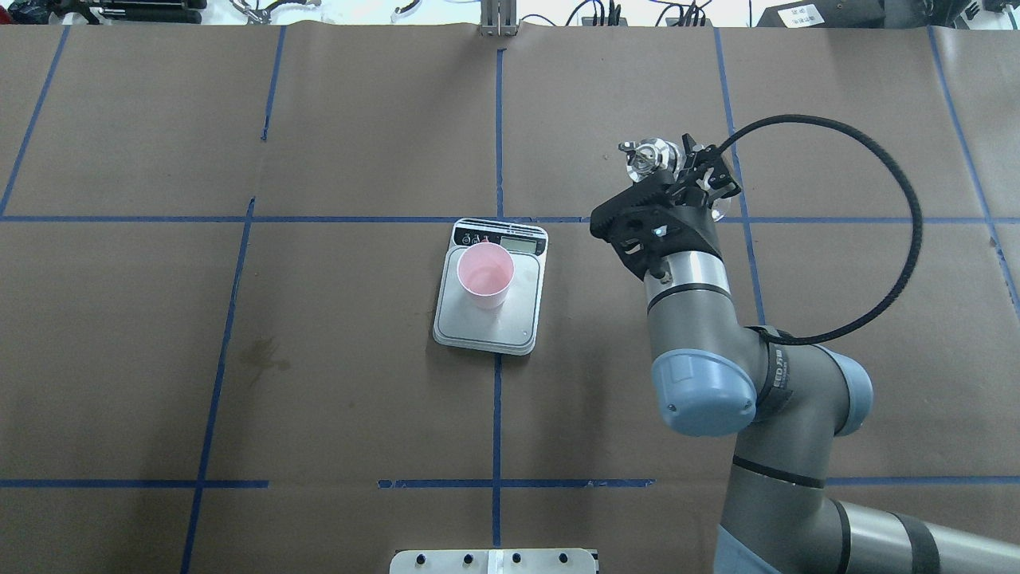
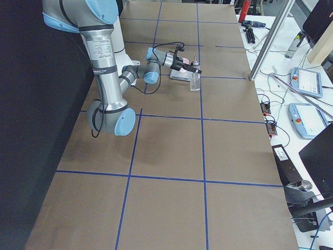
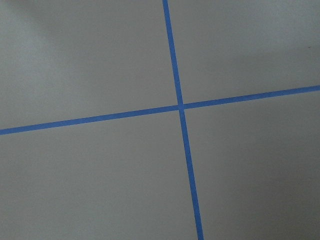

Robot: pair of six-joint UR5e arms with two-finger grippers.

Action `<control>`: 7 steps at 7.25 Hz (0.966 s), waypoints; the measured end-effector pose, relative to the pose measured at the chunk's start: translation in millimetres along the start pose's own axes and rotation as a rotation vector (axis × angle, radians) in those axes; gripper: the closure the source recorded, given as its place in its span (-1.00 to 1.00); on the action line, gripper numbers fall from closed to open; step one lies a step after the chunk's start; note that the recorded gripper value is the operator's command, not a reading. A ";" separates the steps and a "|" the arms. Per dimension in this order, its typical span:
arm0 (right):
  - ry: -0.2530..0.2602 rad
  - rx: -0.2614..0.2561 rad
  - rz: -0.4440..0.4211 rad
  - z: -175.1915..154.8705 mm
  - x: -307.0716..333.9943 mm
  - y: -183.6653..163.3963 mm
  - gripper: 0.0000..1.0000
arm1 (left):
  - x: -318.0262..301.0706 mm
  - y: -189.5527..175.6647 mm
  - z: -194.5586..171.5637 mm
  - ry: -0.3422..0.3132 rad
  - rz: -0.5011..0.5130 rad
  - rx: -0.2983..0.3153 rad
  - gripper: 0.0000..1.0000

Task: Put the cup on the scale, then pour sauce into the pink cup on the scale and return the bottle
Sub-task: 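Lift the bottle with the right gripper and carry it over the cup, then tilt the bottle spout down over the pink cup with the right gripper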

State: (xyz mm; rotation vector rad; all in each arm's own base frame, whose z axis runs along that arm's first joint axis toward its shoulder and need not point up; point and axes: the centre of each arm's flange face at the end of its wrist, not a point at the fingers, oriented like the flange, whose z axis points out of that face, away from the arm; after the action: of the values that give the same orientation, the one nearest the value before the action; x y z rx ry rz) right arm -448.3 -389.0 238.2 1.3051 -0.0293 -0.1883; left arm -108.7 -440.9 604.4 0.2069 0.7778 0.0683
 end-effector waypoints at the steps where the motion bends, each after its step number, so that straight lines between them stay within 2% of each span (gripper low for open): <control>1: 0.039 0.007 -0.113 -12.7 -17.1 -10.1 1.00 | -0.3 0.5 0.3 0.000 -0.002 -0.002 -1.00; 2: 0.080 0.008 -0.208 -20.6 -36.7 -13.2 1.00 | -0.4 0.8 0.5 0.000 -0.003 -0.003 -1.00; 4: 0.153 0.010 -0.336 -17.8 -78.0 -12.2 1.00 | -0.7 1.1 0.8 0.001 -0.005 -0.004 -1.00; 7: 0.224 0.001 -0.522 -1.5 -110.6 6.1 1.00 | -0.5 1.1 0.6 0.001 -0.004 -0.004 -1.00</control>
State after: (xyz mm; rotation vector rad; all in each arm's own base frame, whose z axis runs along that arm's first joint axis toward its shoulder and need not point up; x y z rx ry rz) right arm -556.3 -368.9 253.0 1.3077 0.5056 -0.4846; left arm -108.6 -440.0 605.4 0.2012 0.7788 0.0659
